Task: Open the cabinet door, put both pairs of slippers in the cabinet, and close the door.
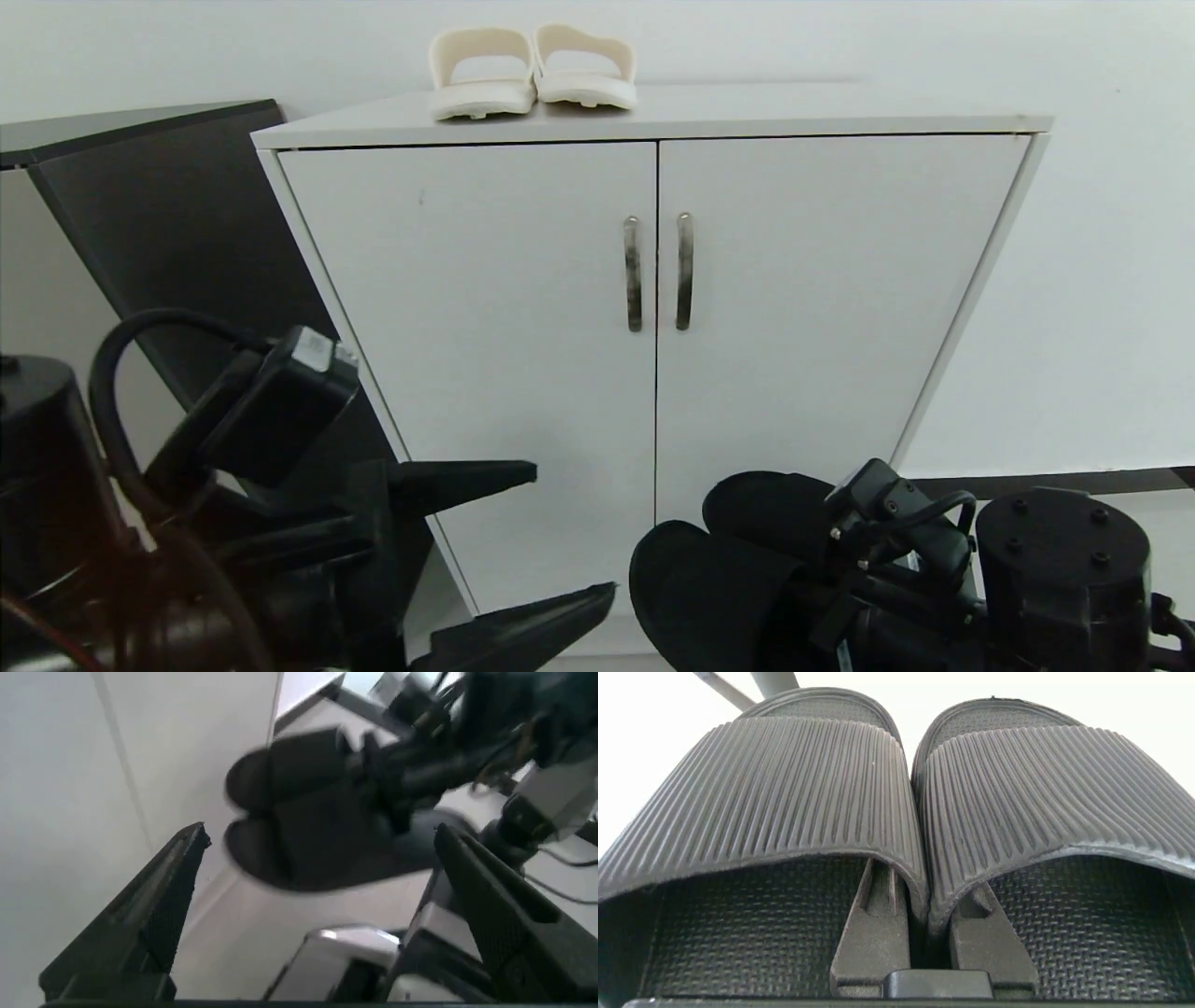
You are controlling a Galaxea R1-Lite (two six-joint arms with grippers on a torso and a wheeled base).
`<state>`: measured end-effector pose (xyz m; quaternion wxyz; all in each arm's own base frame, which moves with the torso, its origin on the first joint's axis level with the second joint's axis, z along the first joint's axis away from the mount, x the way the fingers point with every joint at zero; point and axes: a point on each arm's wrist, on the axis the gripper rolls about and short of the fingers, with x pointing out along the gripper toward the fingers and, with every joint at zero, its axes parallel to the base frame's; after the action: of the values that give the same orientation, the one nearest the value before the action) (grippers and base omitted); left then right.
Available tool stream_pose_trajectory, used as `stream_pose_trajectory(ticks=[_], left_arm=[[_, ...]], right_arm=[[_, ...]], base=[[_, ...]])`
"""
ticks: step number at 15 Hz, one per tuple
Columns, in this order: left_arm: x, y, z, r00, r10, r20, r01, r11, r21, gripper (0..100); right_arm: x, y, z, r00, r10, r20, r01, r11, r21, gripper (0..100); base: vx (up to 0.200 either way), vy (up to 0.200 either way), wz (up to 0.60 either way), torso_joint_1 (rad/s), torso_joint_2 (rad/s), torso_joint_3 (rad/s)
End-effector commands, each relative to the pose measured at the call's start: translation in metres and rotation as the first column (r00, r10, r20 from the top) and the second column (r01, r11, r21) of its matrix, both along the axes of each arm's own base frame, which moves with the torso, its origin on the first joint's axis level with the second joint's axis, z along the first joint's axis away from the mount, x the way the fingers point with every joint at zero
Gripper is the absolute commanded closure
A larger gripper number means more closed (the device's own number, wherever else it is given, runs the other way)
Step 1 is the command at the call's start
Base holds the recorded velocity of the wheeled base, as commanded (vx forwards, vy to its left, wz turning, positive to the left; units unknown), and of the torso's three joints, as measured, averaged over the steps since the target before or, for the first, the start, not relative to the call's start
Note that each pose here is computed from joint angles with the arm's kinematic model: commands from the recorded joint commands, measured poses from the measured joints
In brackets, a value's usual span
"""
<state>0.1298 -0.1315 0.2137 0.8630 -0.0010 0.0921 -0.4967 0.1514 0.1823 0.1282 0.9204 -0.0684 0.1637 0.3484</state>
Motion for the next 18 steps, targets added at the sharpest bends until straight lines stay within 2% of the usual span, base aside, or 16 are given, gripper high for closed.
stream_pose_trajectory(ticks=[1,2,4,6,7,9,10,11,12,14,15,16,18], left_arm=[[0.031,-0.047,-0.002,1.0,-0.017,-0.012,0.017,1.0,0.023,0],[0.045,-0.061,0.007,0.999,0.036,0.024,-0.036,0.999,-0.005,0],[0.057,-0.073,0.021,0.996,0.072,0.059,-0.07,0.997,-0.035,0],[0.07,-0.086,0.034,0.993,0.074,0.089,-0.068,0.995,-0.067,0],[0.075,-0.091,0.036,0.993,0.069,0.094,-0.062,0.995,-0.073,0],[0.079,-0.098,0.037,0.996,-0.001,0.091,0.008,0.997,-0.08,0],[0.079,-0.1,0.044,0.994,-0.084,0.071,0.092,0.989,-0.116,0],[0.08,-0.1,0.049,0.993,-0.112,0.026,0.114,0.982,-0.147,0],[0.083,-0.099,0.055,0.991,-0.132,-0.011,0.129,0.978,-0.165,0],[0.086,-0.094,0.058,0.977,-0.207,-0.052,0.196,0.967,-0.164,0],[0.086,-0.093,0.058,0.971,-0.229,-0.074,0.213,0.961,-0.175,0],[0.09,-0.093,0.057,0.973,-0.218,-0.08,0.201,0.963,-0.177,0],[0.101,-0.093,0.059,0.988,-0.136,-0.072,0.121,0.976,-0.179,0]], right_arm=[[-0.001,0.001,-0.002,1.0,0.006,-0.005,-0.006,1.0,-0.007,100],[-0.001,0.001,-0.002,1.0,0.003,-0.005,-0.003,1.0,-0.009,100],[-0.001,0.001,-0.002,1.0,0.003,-0.003,-0.003,1.0,-0.006,100],[-0.002,0.0,0.0,1.0,0.003,0.002,-0.003,1.0,0.0,100],[-0.002,0.0,0.001,1.0,0.003,0.003,-0.003,1.0,0.002,100],[-0.002,0.0,0.0,1.0,0.004,0.0,-0.004,1.0,-0.001,100],[-0.003,0.0,-0.001,1.0,0.009,0.0,-0.009,1.0,-0.001,100],[-0.003,0.0,-0.001,1.0,0.009,-0.001,-0.009,1.0,-0.004,100],[-0.003,0.0,-0.002,1.0,0.011,-0.003,-0.011,1.0,-0.007,100],[-0.003,0.001,-0.001,1.0,0.014,0.0,-0.014,1.0,-0.003,100],[-0.003,0.001,0.0,1.0,0.015,0.002,-0.015,1.0,-0.001,100],[-0.004,0.002,0.0,1.0,0.017,0.003,-0.017,1.0,0.001,100],[-0.004,0.002,0.0,1.0,0.02,0.001,-0.02,1.0,0.0,100]], base=[[0.0,0.0,0.0,0.0,0.0,0.0],[0.0,0.0,0.0,0.0,0.0,0.0],[0.0,0.0,0.0,0.0,0.0,0.0],[0.0,0.0,0.0,0.0,0.0,0.0],[0.0,0.0,0.0,0.0,0.0,0.0],[0.0,0.0,0.0,0.0,0.0,0.0],[0.0,0.0,0.0,0.0,0.0,0.0],[0.0,0.0,0.0,0.0,0.0,0.0],[0.0,0.0,0.0,0.0,0.0,0.0],[0.0,0.0,0.0,0.0,0.0,0.0],[0.0,0.0,0.0,0.0,0.0,0.0],[0.0,0.0,0.0,0.0,0.0,0.0],[0.0,0.0,0.0,0.0,0.0,0.0]])
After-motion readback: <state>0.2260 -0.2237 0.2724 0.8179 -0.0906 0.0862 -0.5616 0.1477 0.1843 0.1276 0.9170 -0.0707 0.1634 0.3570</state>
